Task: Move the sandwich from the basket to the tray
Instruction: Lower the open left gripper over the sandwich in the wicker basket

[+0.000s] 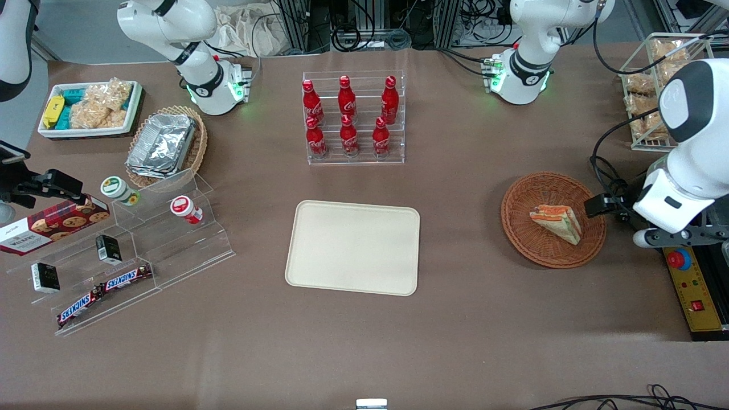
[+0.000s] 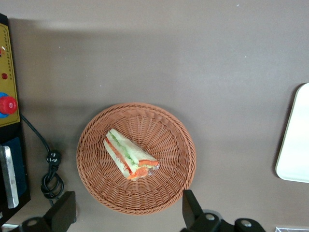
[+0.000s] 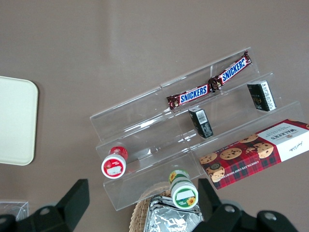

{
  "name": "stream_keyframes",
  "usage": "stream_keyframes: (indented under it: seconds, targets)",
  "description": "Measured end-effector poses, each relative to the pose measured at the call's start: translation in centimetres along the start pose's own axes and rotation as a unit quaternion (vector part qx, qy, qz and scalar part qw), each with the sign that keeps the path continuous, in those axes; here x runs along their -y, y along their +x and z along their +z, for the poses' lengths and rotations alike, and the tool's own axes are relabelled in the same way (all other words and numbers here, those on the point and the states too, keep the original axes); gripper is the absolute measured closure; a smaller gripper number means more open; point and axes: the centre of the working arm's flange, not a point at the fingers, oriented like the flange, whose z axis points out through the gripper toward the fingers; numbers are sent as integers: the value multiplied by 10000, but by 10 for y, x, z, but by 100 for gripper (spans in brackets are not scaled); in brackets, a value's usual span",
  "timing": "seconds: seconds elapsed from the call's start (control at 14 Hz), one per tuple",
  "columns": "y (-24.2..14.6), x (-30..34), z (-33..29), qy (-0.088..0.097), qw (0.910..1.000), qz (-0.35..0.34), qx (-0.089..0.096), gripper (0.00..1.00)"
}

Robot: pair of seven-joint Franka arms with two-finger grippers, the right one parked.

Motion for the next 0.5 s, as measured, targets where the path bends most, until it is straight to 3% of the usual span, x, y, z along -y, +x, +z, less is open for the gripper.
stream_keyframes:
  seconds: [0.29, 0.5]
  targets:
    - [2, -1, 3, 7, 9997, -235, 46, 0]
    - [-2, -3, 14, 65, 9938, -1068, 311, 0]
